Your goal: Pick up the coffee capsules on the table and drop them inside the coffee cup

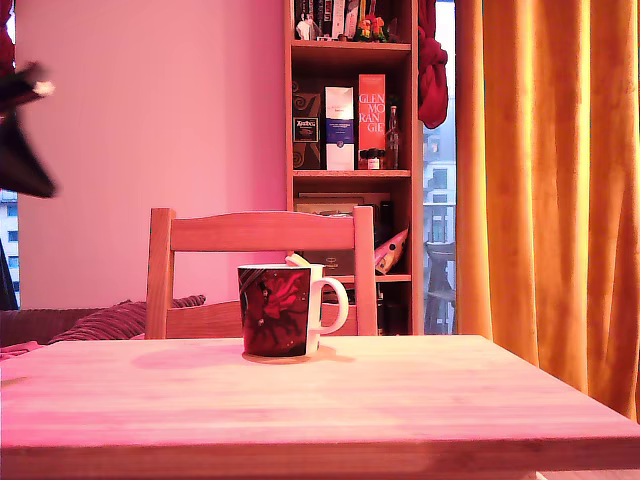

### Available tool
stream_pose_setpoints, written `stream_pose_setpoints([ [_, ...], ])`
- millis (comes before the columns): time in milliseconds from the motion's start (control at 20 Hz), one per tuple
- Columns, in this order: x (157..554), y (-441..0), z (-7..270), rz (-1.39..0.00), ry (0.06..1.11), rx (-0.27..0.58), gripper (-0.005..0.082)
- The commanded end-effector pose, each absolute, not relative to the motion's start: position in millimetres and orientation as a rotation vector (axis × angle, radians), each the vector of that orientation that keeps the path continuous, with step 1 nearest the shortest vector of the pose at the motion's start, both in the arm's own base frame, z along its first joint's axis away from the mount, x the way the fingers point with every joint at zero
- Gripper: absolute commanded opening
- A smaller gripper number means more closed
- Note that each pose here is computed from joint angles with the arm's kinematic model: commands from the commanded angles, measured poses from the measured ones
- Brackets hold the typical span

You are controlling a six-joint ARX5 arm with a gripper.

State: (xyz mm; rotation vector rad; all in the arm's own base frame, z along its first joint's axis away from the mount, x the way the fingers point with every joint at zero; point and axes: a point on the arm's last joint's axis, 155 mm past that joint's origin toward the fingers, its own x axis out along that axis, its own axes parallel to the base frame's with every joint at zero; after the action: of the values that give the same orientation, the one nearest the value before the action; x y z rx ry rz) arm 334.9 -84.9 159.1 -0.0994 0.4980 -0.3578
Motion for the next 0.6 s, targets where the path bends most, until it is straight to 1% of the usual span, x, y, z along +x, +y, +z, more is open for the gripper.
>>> stream_pose_setpoints([
  [0, 325.1, -80.4, 154.4, -0.344, 0.478, -0.125, -0.0020],
  [300, 298.5, -59.9, 155.0, -0.252, 0.372, -0.145, -0.0020],
  [550, 274.5, -53.5, 170.4, -0.236, 0.253, -0.141, -0.0020],
])
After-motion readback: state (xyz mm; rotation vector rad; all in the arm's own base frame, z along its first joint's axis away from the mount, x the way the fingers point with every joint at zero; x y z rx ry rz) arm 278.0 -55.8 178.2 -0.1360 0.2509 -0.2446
